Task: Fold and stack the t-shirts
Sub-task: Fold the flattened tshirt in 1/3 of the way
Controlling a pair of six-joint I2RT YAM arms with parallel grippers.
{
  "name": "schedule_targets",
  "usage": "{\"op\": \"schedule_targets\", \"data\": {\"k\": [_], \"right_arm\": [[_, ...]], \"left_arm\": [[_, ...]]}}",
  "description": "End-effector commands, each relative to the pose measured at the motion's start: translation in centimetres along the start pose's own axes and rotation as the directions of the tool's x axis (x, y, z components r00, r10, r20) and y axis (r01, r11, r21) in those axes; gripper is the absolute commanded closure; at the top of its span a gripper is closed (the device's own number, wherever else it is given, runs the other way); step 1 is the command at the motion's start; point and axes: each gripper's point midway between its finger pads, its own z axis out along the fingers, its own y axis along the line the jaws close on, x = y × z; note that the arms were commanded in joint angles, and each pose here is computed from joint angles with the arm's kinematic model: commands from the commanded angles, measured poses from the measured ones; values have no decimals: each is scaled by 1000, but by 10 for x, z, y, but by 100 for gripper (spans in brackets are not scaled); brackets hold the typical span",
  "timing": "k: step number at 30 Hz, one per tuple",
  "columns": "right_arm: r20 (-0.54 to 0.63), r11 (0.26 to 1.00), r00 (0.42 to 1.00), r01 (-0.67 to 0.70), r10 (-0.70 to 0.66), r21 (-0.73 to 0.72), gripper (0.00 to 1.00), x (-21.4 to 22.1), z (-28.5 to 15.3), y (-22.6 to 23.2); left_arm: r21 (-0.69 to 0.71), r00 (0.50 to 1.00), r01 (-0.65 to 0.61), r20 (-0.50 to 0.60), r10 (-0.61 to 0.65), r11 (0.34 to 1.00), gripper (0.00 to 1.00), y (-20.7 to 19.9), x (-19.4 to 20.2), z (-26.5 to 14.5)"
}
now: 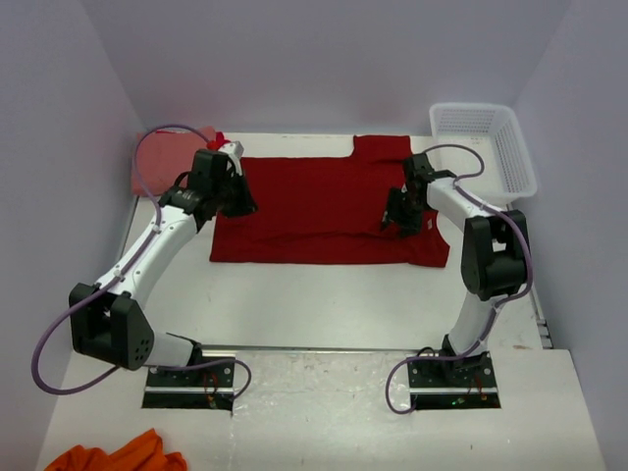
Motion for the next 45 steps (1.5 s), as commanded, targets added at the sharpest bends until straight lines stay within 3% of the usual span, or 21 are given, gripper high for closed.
{"op": "schedule_targets", "data": {"k": [1,12,15,18,19,22,32,33,34,35,36,37,38,41,42,45], "right_arm": [[35,1000,999,-6,6,-16,44,-17,5,10],[14,999,999,-43,43,16,49,-26,21,10],[14,999,999,-46,46,17,56,-26,21,10],[28,999,998,-47,47,13,70,-29,20,10],[33,999,998,-46,45,15,84,-30,19,11],[50,999,998,-38,37,7,99,-34,15,14],[123,999,992,35,-30,-40,100,-84,-8,44],[124,997,992,45,-37,-61,98,-89,-4,49],[181,990,981,91,-71,-103,88,-111,-14,66],[181,980,979,123,-94,-155,53,-120,-16,79],[133,980,985,128,-108,-155,36,-122,8,80],[83,978,986,154,-144,-143,15,-117,4,80],[143,968,975,192,-170,-160,9,-136,-16,94],[216,970,955,226,-201,-95,2,-124,-34,81],[279,962,942,232,-184,-147,1,-128,-47,91],[294,973,950,162,-108,-165,5,-96,-79,78]], "left_arm": [[64,998,-37,61,33,997,99,-21,-24,-26],[98,993,-64,102,54,993,97,-35,-41,-47],[107,992,-67,111,55,992,96,-38,-44,-50],[112,992,-71,115,58,991,95,-40,-46,-50],[110,992,-70,115,57,991,96,-40,-46,-50],[119,993,-68,104,56,990,96,-40,-43,-46],[106,995,-69,75,61,992,95,-33,-30,-43],[104,995,-72,76,64,992,95,-33,-30,-44],[100,996,-70,69,63,993,95,-31,-27,-43],[103,995,-71,73,63,992,95,-31,-27,-41],[105,996,-67,69,60,992,95,-31,-26,-39],[104,996,-65,61,59,992,95,-30,-24,-38],[101,997,-62,60,56,993,95,-29,-23,-37],[49,998,-40,53,37,998,94,-18,-20,-30],[6,998,-24,51,24,1000,94,-10,-19,-24],[-51,1000,-1,7,1,999,95,5,-8,-3]]}}
